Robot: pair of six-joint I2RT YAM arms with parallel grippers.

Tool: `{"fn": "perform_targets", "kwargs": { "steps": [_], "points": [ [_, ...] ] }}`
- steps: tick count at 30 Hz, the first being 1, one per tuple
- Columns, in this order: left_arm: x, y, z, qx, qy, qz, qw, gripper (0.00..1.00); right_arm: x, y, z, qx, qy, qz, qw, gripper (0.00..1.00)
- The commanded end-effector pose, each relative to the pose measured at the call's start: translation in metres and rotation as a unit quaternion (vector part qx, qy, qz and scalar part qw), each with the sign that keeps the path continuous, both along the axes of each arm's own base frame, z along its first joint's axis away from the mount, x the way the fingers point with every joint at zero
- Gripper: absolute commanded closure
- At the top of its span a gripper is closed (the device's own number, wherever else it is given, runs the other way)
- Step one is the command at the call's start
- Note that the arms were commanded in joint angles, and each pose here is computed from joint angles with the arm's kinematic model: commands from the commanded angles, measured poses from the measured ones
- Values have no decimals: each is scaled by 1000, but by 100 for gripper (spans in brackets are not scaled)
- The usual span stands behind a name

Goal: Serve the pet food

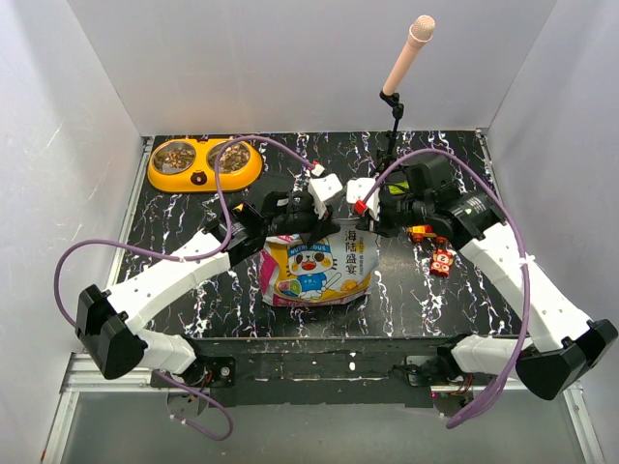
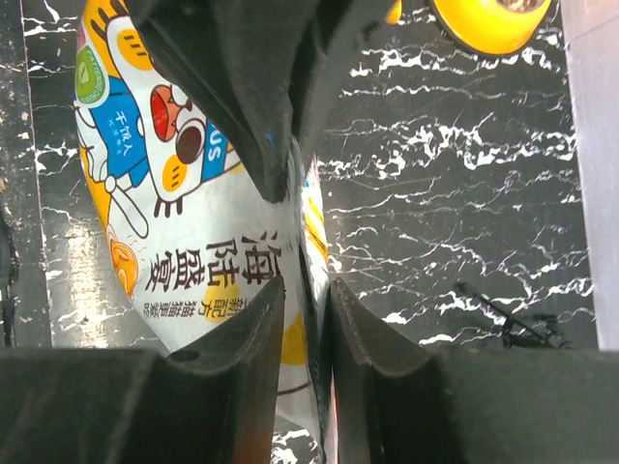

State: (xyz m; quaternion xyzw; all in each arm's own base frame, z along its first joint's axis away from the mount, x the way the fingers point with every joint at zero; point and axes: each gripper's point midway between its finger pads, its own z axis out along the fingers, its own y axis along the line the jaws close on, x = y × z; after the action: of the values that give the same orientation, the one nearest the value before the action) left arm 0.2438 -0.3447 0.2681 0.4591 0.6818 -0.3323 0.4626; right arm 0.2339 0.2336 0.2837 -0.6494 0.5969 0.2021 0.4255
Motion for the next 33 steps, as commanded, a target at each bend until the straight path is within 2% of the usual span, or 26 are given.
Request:
{"fn": "perform_targets", "kwargs": {
  "steps": [1, 4, 5, 7, 10, 15, 19, 23, 28, 31, 33],
  "points": [
    [-13, 0, 24, -20, -15, -27, 999, 100, -4, 18, 14, 28, -57, 27, 998, 66],
    [-21, 0, 34, -27, -6, -41, 999, 100, -5, 27, 11, 24, -72, 39, 996, 66],
    [-23, 1, 38, -29, -5, -43, 999, 94, -5, 30, 10, 21, -75, 42, 996, 66],
    [-28, 6, 41, -25, -1, -44, 999, 68, -3, 34, 10, 21, -83, 45, 995, 66],
    [-30, 23, 41, -11, -12, -19, 1000, 57, 2, 36, 11, 16, -91, 41, 995, 70],
    [-38, 51, 23, 12, -15, 14, 1000, 53, 4, 31, 9, 5, -104, 35, 994, 73],
    [-36, 63, 21, 8, -25, 43, 999, 48, 2, 29, 4, -6, -109, 43, 993, 64],
    [-27, 68, 13, 21, -34, 66, 997, 47, -3, 33, -5, -29, -128, 60, 989, 60],
    [-21, 73, 25, 13, -59, 82, 995, 48, 0, 51, -9, -38, -175, 62, 982, 59],
    [-23, 78, 31, 10, -53, 90, 994, 47, 11, 57, -11, -66, -217, 44, 973, 62],
    [-25, 82, 36, 8, -50, 97, 994, 46, 20, 60, -3, -67, -248, 27, 966, 71]
  ]
}}
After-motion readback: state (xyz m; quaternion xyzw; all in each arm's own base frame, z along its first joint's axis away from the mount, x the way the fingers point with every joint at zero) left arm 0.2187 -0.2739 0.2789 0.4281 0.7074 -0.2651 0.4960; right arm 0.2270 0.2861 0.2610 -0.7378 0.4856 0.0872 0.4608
